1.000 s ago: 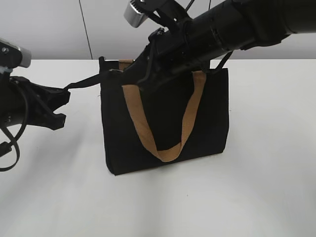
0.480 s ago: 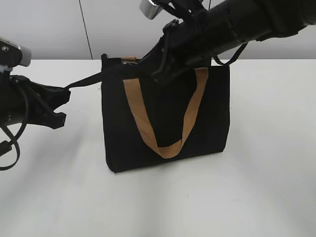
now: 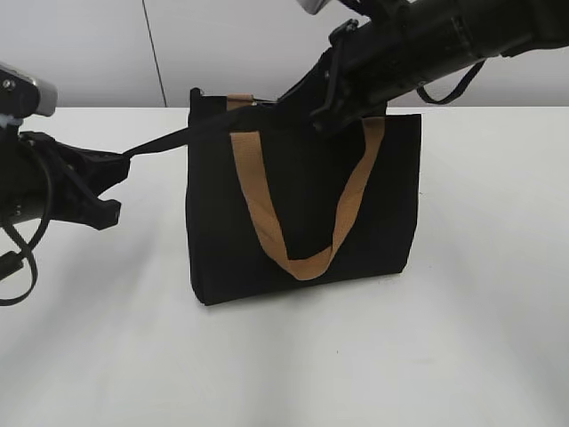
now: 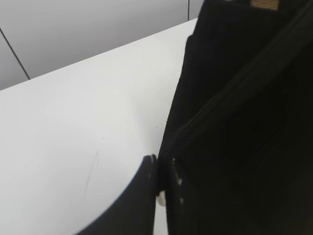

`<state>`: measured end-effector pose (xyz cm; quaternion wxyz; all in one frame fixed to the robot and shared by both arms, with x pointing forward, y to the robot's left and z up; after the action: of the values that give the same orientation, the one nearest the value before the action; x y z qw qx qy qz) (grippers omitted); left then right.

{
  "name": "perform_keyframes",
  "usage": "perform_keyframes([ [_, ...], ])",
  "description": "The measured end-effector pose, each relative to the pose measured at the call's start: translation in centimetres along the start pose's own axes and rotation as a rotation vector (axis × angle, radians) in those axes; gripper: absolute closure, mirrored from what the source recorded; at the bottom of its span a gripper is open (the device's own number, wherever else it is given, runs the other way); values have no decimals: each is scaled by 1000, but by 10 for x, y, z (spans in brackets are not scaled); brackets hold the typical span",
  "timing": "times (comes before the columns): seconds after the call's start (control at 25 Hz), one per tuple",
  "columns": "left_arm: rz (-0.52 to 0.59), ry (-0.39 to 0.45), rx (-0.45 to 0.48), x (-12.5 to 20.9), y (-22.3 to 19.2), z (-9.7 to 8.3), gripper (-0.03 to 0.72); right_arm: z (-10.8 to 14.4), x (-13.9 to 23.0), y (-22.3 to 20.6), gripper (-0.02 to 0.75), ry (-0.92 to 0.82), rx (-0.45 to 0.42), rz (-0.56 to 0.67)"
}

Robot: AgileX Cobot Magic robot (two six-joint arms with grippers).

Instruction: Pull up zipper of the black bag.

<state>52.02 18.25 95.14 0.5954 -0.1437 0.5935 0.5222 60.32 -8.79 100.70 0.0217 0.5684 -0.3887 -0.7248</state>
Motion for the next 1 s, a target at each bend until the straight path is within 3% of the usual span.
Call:
perform_keyframes([
  [1.0,26,-2,-1,3,1,0,680,-45,27,41,734,-70,54,76],
])
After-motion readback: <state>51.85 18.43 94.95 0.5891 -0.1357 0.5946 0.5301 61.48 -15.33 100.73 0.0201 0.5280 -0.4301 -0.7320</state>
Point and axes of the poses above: a point on each arm's last joint axis where the gripper is mounted, y pointing back along that axis away from the gripper, z along the wrist's bending axis when the last joint is at zero, x = y × z, the point moved 5 cm from there along -y, pointing out along that axis toward the gripper, and after that the axes turned 5 degrees about -y, right-handed, at the moved point
